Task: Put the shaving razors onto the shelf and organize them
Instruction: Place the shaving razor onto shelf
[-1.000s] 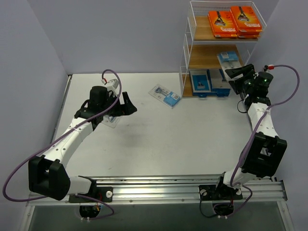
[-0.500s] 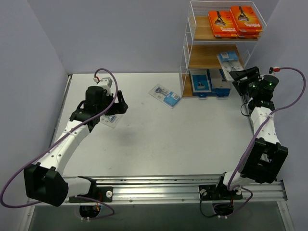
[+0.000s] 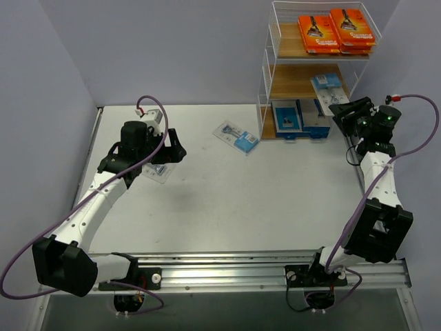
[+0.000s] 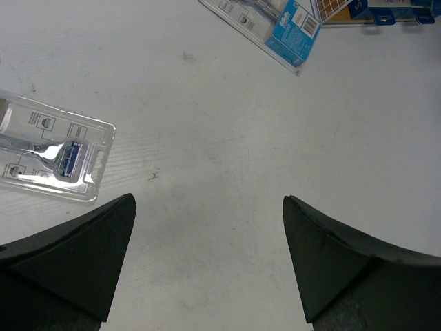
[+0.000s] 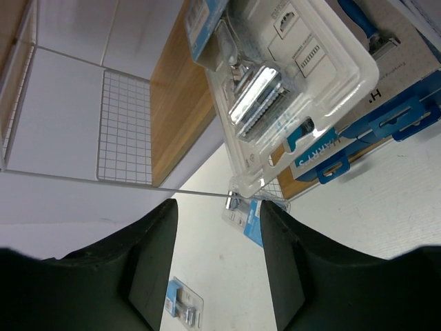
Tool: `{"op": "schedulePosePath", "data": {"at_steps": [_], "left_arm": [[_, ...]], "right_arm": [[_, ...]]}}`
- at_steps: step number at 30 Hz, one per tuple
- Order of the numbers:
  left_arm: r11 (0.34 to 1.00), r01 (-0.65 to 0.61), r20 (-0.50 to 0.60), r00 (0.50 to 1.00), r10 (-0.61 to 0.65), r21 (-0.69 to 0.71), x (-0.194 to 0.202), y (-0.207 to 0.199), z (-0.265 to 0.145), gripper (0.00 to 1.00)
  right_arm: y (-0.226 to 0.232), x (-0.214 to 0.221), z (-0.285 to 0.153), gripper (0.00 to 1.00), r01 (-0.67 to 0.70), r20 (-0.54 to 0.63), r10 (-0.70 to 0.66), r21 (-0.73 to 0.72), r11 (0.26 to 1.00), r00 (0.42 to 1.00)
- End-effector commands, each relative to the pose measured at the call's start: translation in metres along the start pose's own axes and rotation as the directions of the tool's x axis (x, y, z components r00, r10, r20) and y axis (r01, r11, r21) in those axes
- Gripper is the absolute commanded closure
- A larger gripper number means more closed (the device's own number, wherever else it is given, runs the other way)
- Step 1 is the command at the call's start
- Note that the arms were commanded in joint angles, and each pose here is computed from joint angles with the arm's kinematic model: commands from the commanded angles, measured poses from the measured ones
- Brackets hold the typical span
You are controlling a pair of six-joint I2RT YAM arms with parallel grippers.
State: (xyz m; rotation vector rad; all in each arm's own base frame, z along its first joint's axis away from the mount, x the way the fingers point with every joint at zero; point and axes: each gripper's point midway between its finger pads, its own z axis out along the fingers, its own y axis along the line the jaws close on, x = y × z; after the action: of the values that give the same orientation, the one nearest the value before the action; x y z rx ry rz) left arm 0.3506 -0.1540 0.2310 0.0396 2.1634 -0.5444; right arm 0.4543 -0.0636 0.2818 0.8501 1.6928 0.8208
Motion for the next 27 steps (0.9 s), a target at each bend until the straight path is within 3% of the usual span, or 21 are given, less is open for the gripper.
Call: {"op": "schedulePosePath", "data": {"at_steps": [1,27], "left_arm": [[0.998,-0.010,0.044,0.999,0.007,0.061,-0.023,-0.017,-0.014,0.03],[0.996,0.015,0.009,1.000,-0.016,0.084,-0.014,-0.019,-0.003,0.03]], "right_arm": [[0.028,-0.019,-0.008,0.54,0.061,0.039,-0.059,-0.054,0.997,0.997],[0.002,-0.011,0.020,0.57,0.039,-0.026,-0.040,-0.023,0.999,0.999]]}}
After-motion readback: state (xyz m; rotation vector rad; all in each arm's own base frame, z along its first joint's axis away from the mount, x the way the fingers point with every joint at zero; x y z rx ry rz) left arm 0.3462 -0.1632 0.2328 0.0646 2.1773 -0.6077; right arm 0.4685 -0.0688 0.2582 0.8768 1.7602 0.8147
